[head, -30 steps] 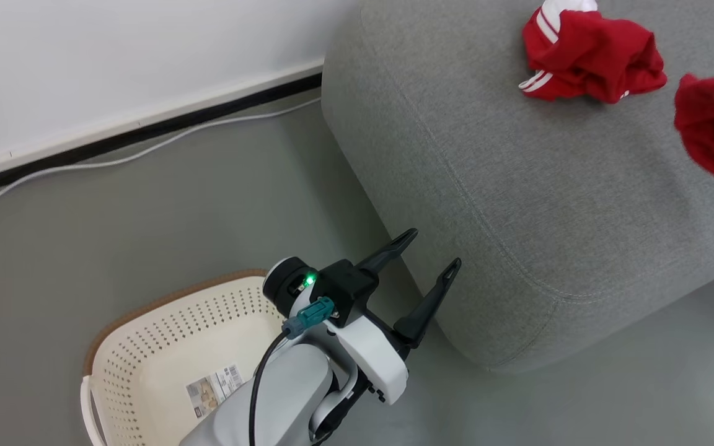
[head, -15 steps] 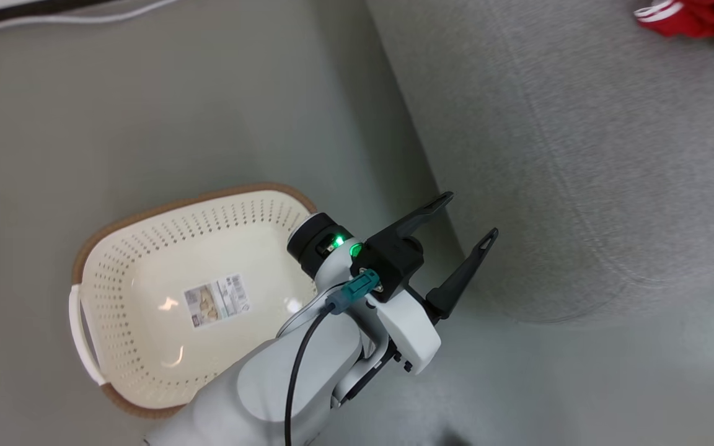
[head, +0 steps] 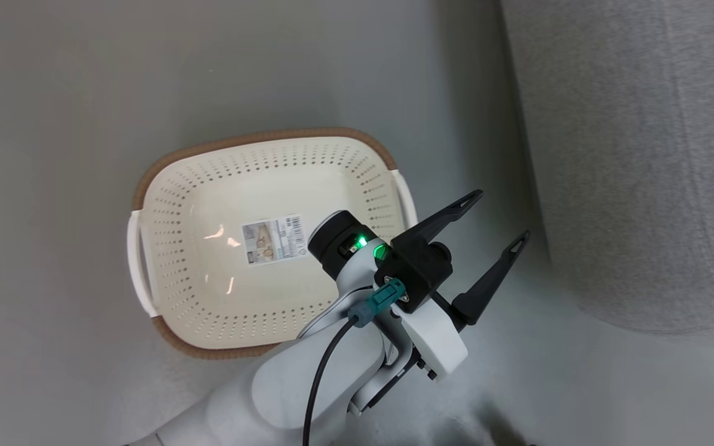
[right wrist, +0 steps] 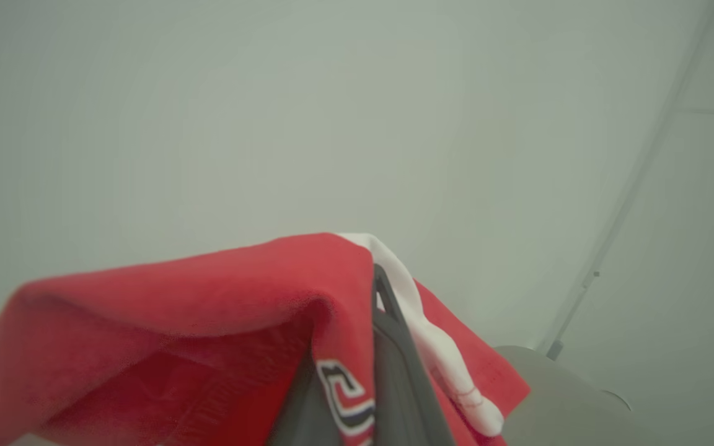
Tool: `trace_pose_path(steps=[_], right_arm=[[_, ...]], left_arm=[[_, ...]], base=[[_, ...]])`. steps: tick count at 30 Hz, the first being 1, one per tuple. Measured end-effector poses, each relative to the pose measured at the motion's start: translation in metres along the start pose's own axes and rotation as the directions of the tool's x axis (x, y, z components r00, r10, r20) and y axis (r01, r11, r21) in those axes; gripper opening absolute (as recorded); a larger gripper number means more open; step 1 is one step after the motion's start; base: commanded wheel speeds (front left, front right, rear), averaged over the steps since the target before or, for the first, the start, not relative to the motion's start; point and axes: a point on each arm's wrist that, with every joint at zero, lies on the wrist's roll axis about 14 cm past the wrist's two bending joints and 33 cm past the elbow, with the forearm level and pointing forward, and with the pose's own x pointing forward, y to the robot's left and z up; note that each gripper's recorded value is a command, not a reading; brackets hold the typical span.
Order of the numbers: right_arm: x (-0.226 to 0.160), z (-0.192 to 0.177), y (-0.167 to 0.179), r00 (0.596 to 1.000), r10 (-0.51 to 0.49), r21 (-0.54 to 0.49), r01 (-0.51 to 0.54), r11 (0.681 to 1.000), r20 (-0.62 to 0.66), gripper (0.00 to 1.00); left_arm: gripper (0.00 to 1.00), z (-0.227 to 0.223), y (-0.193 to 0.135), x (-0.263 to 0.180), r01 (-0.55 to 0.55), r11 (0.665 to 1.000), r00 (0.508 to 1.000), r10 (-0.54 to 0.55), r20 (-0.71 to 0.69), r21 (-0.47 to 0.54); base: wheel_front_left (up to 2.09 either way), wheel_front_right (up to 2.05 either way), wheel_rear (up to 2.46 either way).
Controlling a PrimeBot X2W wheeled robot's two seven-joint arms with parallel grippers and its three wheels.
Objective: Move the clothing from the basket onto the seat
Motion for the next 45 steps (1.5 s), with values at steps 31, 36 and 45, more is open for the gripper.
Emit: trace_pose_path(steps=[31,36,45], right_arm=[[-0.135,-0.136,0.103,0.853,0.325,0.255,-0.235,0.938,-0.409,1.00],[-0.156,-0.118,0.126,0.841,0.400,0.320,-0.291,0.902,-0.363,1.00],[-0.180,-0.071,0.174,0.824,0.521,0.421,-0.401,0.814,-0.222,1.00]], left_arm=[[1.00,0.047,0.002,-0.037,-0.139,0.990,0.986,0.138,0.090,0.010],[1.00,0.060,0.004,-0.055,-0.210,0.978,0.970,0.206,0.126,0.015],[1.00,0.084,0.018,-0.102,-0.381,0.924,0.907,0.365,0.211,0.039]], base=[[0.00,0.00,0.00],[0.00,0.00,0.00],[0.00,0.00,0.00]])
